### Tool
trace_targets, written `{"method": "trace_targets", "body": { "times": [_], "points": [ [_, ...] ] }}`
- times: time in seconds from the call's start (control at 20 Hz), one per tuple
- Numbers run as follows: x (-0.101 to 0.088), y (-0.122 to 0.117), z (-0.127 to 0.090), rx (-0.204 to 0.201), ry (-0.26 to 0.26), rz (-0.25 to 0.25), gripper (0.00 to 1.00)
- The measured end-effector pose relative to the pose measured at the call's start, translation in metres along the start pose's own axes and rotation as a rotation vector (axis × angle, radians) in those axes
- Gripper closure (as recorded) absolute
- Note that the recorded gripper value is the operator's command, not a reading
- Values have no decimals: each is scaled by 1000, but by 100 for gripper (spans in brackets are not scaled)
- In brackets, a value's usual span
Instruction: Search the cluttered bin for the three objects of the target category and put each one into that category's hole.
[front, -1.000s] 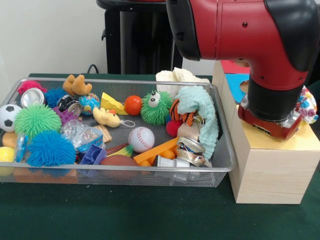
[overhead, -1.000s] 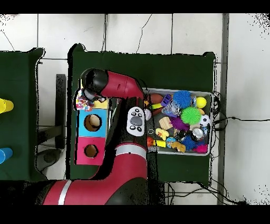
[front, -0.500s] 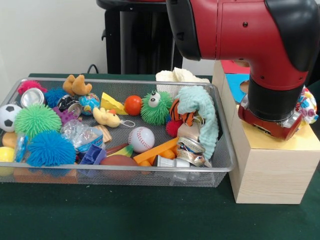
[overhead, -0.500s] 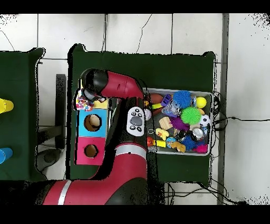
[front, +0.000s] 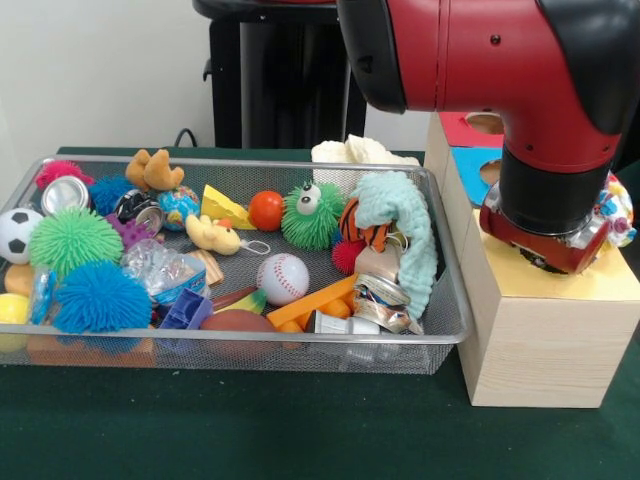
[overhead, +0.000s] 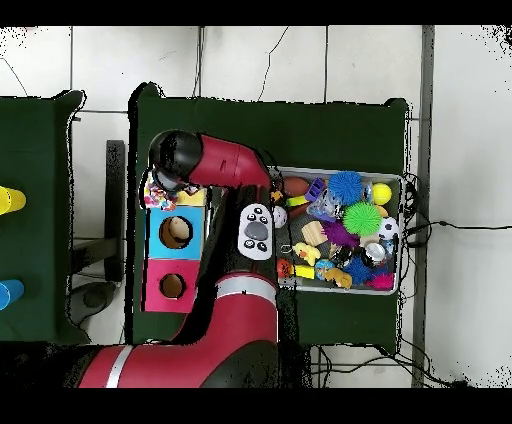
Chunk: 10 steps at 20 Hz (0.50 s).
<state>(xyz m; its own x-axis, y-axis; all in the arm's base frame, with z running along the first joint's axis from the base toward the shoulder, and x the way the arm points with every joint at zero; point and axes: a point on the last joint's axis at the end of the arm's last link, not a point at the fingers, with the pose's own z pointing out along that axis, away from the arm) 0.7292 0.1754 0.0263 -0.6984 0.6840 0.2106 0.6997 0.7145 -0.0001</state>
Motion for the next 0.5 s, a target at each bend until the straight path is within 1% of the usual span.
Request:
{"method": "trace_targets", "body": {
  "times": [0.3, 0.5],
  "points": [
    [5, 5, -27, 0, -18, -18, 0],
    [5, 6, -54, 2, -30, -25, 0]
  ]
}}
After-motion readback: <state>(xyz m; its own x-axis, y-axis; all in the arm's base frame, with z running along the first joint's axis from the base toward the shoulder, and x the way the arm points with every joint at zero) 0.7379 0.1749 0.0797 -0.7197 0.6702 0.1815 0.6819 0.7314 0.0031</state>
